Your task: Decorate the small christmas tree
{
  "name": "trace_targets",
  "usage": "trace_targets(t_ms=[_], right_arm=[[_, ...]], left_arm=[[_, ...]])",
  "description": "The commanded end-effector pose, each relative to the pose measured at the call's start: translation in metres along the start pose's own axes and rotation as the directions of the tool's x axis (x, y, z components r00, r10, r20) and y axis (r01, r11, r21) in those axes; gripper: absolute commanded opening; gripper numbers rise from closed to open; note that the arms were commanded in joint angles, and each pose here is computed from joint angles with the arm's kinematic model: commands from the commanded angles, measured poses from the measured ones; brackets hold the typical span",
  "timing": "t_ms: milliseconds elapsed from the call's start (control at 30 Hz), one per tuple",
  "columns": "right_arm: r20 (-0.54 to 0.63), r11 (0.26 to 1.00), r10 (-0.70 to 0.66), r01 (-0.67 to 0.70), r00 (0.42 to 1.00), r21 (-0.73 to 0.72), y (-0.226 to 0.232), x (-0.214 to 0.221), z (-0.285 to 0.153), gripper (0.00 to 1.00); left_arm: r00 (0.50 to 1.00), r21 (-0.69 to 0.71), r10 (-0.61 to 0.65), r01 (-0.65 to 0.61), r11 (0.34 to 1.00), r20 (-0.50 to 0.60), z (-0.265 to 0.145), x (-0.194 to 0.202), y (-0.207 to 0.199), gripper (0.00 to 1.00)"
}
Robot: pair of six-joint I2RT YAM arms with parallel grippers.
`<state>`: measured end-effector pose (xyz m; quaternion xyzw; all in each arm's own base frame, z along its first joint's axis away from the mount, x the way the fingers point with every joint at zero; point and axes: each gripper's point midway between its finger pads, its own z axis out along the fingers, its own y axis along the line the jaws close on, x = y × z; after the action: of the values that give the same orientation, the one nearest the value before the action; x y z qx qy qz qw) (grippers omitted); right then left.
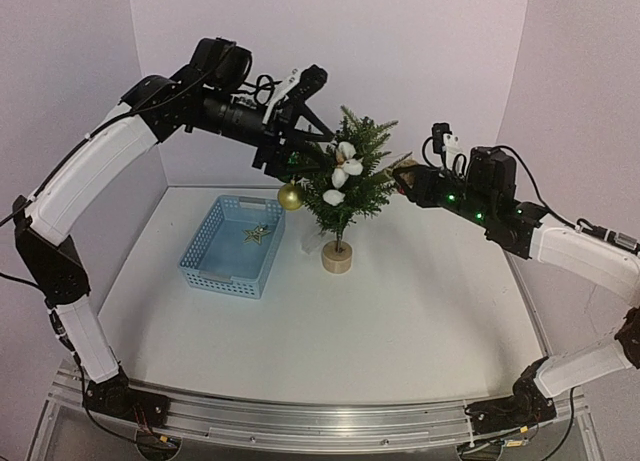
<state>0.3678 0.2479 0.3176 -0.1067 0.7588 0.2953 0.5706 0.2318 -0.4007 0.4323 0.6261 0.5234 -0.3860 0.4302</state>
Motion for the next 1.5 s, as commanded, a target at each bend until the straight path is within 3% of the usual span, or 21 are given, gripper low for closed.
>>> trace_targets(t_ms=[0, 267, 400, 567, 933, 1467], right_arm=[[0.07, 0.999, 0.012, -0.009, 0.997, -0.049, 0.012, -0.025, -0.002, 0.17], [0.111, 0.998, -0.017, 0.024, 0.994, -0.061, 0.018, -0.043, -0.006, 0.16], [0.117, 0.997, -0.024, 0.032, 0.993, -0.064, 0.018, -0.047, -0.006, 0.16], [0.111, 0.996, -0.026, 0.035, 0.993, -0.082, 0.016, -0.048, -0.006, 0.15], [0.101, 0.991, -0.044, 0.057, 0.994, -0.125, 0.017, -0.048, -0.008, 0.15], [0.101, 0.979, -0.064, 0.082, 0.993, -0.185, 0.021, -0.051, -0.01, 0.14]], left_arm=[[0.934, -0.163, 0.332, -0.351, 0.922, -0.132, 0.025, -0.001, 0.03, 0.59], [0.867, -0.199, 0.471, -0.497, 0.845, -0.166, 0.075, -0.002, 0.034, 0.45], [0.842, -0.234, 0.509, -0.539, 0.809, -0.178, 0.096, -0.003, 0.041, 0.43], [0.852, -0.342, 0.477, -0.524, 0.78, -0.217, 0.113, 0.003, 0.073, 0.36], [0.882, -0.489, 0.379, -0.471, 0.734, -0.28, 0.12, 0.019, 0.115, 0.35], [0.836, -0.473, 0.406, -0.545, 0.693, -0.369, 0.132, 0.04, 0.133, 0.26]])
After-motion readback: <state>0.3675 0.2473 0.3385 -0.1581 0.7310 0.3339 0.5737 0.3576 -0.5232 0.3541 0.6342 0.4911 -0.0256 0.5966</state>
